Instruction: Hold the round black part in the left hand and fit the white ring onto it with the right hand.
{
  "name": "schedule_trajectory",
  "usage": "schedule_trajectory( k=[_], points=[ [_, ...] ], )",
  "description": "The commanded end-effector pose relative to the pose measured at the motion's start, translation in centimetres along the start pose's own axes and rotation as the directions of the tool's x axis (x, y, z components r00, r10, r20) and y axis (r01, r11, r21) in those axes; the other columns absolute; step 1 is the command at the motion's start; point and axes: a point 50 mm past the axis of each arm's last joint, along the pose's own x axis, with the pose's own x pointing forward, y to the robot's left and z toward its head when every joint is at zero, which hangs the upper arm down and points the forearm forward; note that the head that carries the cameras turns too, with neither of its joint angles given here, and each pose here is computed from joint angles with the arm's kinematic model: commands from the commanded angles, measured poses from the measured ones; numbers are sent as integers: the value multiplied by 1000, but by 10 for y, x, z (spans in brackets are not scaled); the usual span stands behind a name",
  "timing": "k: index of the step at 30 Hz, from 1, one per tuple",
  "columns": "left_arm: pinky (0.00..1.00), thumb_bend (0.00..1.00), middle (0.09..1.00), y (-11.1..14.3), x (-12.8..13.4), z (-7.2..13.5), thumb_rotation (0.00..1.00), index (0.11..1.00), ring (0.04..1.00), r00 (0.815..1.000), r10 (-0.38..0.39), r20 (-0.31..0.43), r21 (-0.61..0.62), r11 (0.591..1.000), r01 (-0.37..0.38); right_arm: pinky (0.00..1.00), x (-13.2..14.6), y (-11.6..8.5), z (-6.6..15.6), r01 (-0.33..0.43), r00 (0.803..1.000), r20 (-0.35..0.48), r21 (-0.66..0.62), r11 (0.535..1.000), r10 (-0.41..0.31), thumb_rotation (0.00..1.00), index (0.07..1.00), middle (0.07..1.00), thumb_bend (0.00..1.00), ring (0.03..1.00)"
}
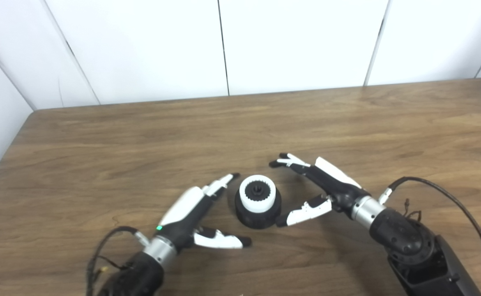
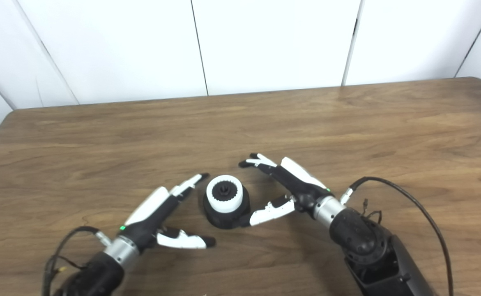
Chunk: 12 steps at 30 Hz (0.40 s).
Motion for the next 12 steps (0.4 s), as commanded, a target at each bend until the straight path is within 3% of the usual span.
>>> schedule_trajectory(
  k=[1,7,12],
  points=[
    [1000,1000,1000,19,-7,3,384,1000,1000,1000,24,9,-5,1000,-24,1000,1,-18,5,54,998,43,-15,998,-53,420,922,1000,1000,1000],
    [1000,1000,1000,42,-18,2,355,1000,1000,999,40,-3,-10,999,-40,1000,-8,-28,0,91,995,30,-2,996,-91,448,953,1000,1000,1000],
    [1000,1000,1000,53,-32,-3,354,1000,1000,991,130,-18,-107,986,-131,999,-16,-32,-7,125,992,20,19,992,-126,494,959,1000,1000,1000]
  ],
)
